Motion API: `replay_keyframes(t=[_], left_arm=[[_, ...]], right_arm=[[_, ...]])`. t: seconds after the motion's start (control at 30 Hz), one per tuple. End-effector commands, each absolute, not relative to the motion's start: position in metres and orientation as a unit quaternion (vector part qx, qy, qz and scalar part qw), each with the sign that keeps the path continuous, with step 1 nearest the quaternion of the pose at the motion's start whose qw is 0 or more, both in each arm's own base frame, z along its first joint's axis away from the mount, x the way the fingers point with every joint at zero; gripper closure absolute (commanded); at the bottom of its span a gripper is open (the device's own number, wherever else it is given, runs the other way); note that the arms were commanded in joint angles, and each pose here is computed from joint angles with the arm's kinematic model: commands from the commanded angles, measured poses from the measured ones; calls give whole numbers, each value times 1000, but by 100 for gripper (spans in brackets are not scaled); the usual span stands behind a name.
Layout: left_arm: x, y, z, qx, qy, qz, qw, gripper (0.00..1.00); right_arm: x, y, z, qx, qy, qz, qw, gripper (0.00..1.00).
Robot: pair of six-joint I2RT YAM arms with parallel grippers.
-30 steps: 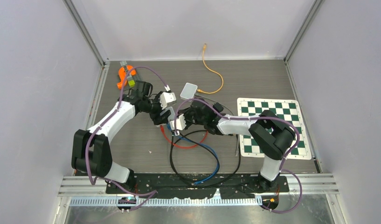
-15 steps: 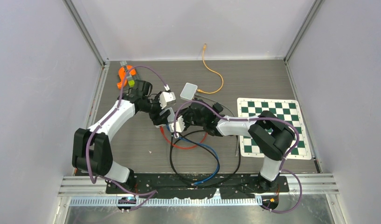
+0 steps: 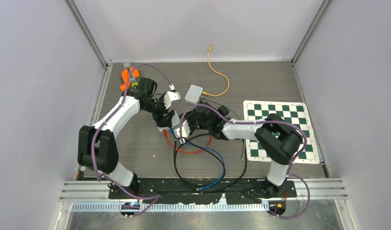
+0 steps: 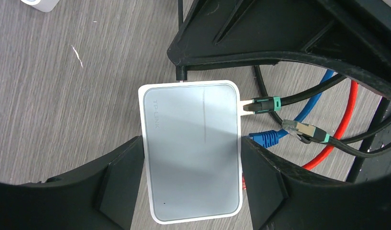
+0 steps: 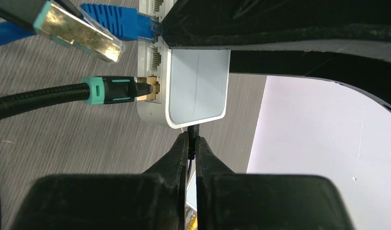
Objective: Insert the plug into the switch port
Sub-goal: Insert the power into the switch port.
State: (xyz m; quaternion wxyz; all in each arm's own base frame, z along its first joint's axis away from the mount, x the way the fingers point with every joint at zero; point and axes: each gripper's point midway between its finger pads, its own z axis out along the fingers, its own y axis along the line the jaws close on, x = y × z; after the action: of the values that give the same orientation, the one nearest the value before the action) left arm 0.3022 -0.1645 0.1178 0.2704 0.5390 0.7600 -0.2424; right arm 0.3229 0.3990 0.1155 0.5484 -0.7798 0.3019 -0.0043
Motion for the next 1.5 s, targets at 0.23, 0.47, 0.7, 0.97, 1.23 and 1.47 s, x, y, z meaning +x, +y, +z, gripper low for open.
replay_keyframes(t=[0.23,0.47,0.7,0.97,1.23,1.47], left_arm=[[317,-186,145,561,715,-275,315,48],[320,-187,152,557,717,-283,309,49],[325,-191,161,552,713,-293,317,49],[328,-200,173,552,696,-309,338,49],[327,-204,176,547,696,-324,333,50],[327,-206,178,547,691,-327,340,50]], right_arm=[[287,461,205,-734,166,58,657,95],[279,472,216,-753,123,36,645,95],[271,483,211,-755,156,75,633,95],[250,488,190,-797,172,154,559,95],[237,490,197,-793,174,198,549,95],[229,494,198,-789,171,215,549,95]])
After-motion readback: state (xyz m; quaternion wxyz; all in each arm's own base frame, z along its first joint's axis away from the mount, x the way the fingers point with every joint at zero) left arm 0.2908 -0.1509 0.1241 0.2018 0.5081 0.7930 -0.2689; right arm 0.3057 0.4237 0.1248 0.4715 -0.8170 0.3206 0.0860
